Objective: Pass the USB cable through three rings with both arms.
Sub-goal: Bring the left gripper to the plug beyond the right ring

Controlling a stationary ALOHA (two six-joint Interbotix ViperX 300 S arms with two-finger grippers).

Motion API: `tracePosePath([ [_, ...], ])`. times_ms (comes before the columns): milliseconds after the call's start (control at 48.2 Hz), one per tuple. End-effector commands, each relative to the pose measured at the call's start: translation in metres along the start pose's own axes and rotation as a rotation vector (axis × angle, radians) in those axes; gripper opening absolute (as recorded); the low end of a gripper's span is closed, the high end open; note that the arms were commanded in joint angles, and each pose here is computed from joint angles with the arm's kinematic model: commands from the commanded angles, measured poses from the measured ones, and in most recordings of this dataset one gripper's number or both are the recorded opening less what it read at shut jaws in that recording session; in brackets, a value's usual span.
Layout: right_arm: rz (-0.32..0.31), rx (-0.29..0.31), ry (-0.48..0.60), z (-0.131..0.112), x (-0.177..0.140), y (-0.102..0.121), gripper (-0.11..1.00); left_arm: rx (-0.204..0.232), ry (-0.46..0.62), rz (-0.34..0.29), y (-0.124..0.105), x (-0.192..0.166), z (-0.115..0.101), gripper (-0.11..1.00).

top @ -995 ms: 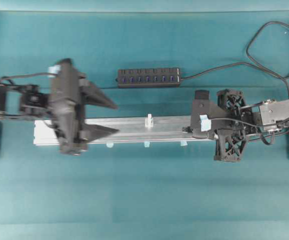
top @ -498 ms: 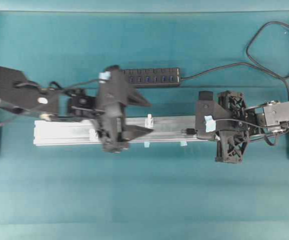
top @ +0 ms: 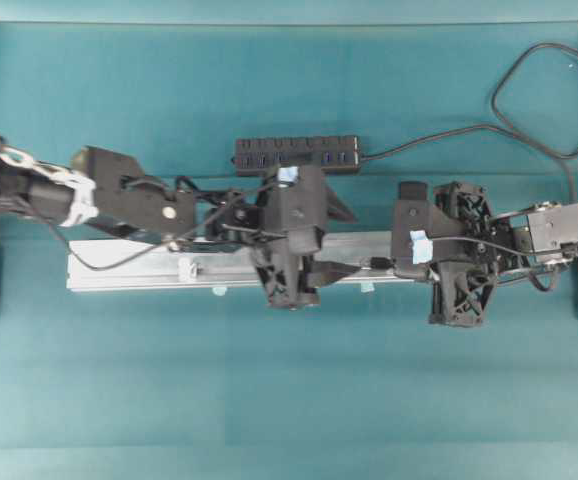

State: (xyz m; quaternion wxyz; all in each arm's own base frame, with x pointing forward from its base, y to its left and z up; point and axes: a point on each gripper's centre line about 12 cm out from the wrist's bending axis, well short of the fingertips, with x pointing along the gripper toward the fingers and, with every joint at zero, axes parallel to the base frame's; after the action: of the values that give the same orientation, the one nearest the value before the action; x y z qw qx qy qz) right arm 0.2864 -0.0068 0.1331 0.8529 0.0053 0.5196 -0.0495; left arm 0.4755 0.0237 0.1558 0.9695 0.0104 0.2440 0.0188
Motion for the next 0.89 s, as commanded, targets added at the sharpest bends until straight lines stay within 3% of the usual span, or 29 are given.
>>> tracePosePath([
  [0, 0.004, 0.025, -0.028, 0.005, -0.003, 0.0, -0.09, 0.001, -0.028, -0.005, -0.003, 0.007, 0.007, 0.87],
  [871, 0.013, 0.04, -0.05, 0.005, -0.002, 0.001, -0.09, 0.0, -0.02, -0.016, -0.009, 0.036, -0.005, 0.87],
])
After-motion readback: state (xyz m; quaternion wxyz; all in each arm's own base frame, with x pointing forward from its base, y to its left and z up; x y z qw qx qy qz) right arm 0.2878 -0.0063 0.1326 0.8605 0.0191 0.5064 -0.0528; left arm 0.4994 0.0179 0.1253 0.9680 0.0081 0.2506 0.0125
